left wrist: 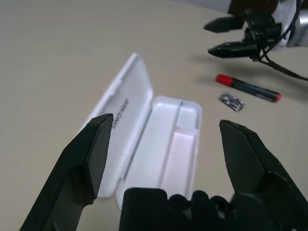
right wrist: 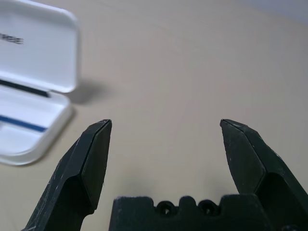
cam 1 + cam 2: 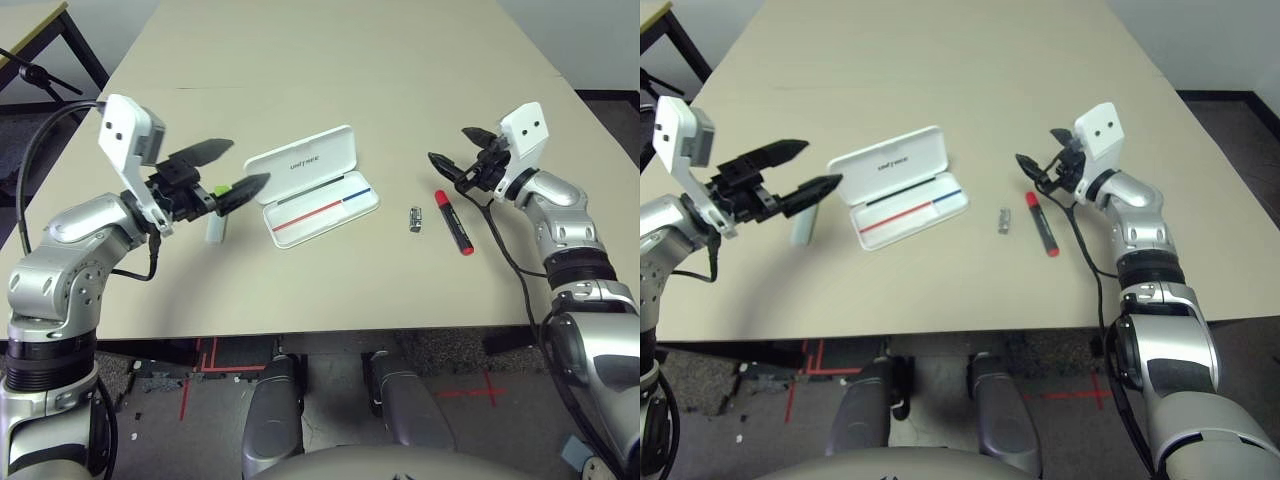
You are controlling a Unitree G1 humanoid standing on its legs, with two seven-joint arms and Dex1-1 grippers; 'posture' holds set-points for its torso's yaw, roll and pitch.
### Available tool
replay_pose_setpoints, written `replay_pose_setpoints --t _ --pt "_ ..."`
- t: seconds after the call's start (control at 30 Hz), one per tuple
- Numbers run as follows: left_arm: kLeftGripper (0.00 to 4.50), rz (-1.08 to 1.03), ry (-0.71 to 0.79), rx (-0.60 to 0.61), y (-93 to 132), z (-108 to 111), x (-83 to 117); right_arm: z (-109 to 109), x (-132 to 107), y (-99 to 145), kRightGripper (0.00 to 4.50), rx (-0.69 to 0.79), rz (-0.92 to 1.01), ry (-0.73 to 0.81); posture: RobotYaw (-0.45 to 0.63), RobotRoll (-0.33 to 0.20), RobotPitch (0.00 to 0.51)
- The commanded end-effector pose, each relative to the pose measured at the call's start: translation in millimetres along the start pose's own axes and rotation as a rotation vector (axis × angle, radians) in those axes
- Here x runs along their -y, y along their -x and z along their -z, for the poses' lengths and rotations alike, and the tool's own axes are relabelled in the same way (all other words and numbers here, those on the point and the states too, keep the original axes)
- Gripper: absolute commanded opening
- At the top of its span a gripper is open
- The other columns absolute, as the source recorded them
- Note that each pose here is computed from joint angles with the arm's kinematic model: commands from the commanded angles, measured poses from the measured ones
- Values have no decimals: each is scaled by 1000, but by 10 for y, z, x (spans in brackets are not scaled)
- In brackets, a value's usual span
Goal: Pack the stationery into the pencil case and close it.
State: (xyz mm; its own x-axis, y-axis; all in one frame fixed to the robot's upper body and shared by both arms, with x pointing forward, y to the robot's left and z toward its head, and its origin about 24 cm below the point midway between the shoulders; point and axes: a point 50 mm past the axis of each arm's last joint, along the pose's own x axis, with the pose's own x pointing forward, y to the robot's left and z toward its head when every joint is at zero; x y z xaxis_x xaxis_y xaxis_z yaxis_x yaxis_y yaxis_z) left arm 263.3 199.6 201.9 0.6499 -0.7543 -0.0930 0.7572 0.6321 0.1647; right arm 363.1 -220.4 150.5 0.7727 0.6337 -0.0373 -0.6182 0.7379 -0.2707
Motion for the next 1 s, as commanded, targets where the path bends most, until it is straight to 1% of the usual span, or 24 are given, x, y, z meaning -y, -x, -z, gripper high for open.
replay_pose_setpoints --t 0.03,0.2,0.33,0.47,0.63,1.0 --pt "4459 83 -17 -51 -95 11 113 7 -111 11 4500 -26 -98 -14 -26 0 167" --pt "4459 112 -66 -170 -266 220 189 -3 -198 51 4500 -50 -175 -26 -41 0 162" --pt "4459 141 -79 -178 -362 248 221 -28 -238 79 4500 -59 -207 -34 -56 0 159" --pt "4459 159 -106 -224 -432 335 226 -51 -270 112 4500 -70 -237 -41 -68 0 158" --pt "4459 174 -107 -243 -503 399 233 -77 -311 162 4500 -84 -276 -52 -80 0 159" --pt "4459 180 -122 -370 -657 642 277 -103 -350 223 4500 -104 -297 -57 -104 0 162"
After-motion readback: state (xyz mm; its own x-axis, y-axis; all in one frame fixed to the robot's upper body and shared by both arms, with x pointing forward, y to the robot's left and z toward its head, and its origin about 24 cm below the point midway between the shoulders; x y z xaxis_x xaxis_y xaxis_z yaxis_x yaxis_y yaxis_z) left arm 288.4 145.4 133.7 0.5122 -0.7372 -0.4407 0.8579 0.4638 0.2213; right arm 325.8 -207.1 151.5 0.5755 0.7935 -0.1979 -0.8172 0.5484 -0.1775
